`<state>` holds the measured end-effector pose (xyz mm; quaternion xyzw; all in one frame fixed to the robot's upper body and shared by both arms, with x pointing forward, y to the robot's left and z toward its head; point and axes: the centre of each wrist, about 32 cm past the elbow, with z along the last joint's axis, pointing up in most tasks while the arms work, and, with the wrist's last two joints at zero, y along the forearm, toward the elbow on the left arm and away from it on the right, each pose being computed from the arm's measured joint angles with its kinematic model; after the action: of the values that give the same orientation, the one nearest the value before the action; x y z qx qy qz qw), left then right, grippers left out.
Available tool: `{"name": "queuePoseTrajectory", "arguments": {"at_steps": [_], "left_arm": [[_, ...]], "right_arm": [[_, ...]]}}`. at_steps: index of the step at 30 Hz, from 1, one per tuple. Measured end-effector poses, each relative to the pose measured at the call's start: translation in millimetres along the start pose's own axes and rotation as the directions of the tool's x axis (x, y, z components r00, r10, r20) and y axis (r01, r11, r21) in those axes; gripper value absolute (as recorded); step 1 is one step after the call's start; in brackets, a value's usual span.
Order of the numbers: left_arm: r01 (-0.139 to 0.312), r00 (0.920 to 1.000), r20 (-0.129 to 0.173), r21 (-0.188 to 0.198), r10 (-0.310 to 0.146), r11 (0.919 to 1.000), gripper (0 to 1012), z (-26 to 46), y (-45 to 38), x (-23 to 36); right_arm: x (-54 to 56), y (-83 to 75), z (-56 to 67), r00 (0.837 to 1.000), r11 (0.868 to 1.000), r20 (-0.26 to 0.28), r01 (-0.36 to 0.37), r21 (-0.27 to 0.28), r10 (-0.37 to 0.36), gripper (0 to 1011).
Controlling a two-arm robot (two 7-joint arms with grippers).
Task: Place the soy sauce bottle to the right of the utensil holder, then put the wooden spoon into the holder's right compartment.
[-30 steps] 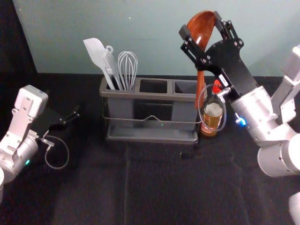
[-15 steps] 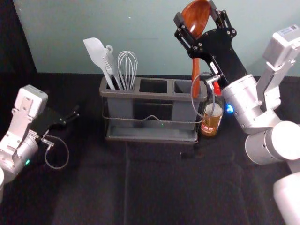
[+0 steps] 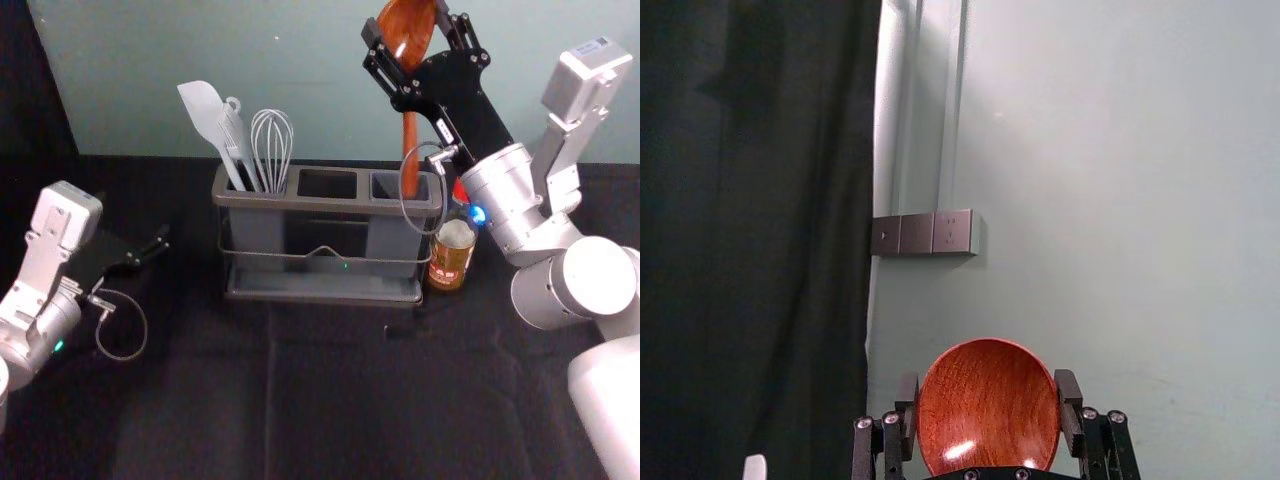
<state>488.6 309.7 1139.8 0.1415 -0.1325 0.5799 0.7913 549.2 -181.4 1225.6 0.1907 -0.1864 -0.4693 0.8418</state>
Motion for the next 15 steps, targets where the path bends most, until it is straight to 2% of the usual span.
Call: {"name": "queuePoseTrajectory", "arguments": {"at_steps": [7,15], "left_arm": [[0.0,1.0,0.0,0.0,0.0,1.0,1005,0.0,0.0,0.0],[0.0,1.0,0.0,0.0,0.0,1.0,1005,0.0,0.0,0.0]], "right_arm": [[0.6,5.0,-9.7,1.0,1.0,0.007,-0.014,0.009,0.014,836],[-0.1,0.8,-29.5,1.0,1.0,-0.009,-0.018,0.023,0.018,837]]}}
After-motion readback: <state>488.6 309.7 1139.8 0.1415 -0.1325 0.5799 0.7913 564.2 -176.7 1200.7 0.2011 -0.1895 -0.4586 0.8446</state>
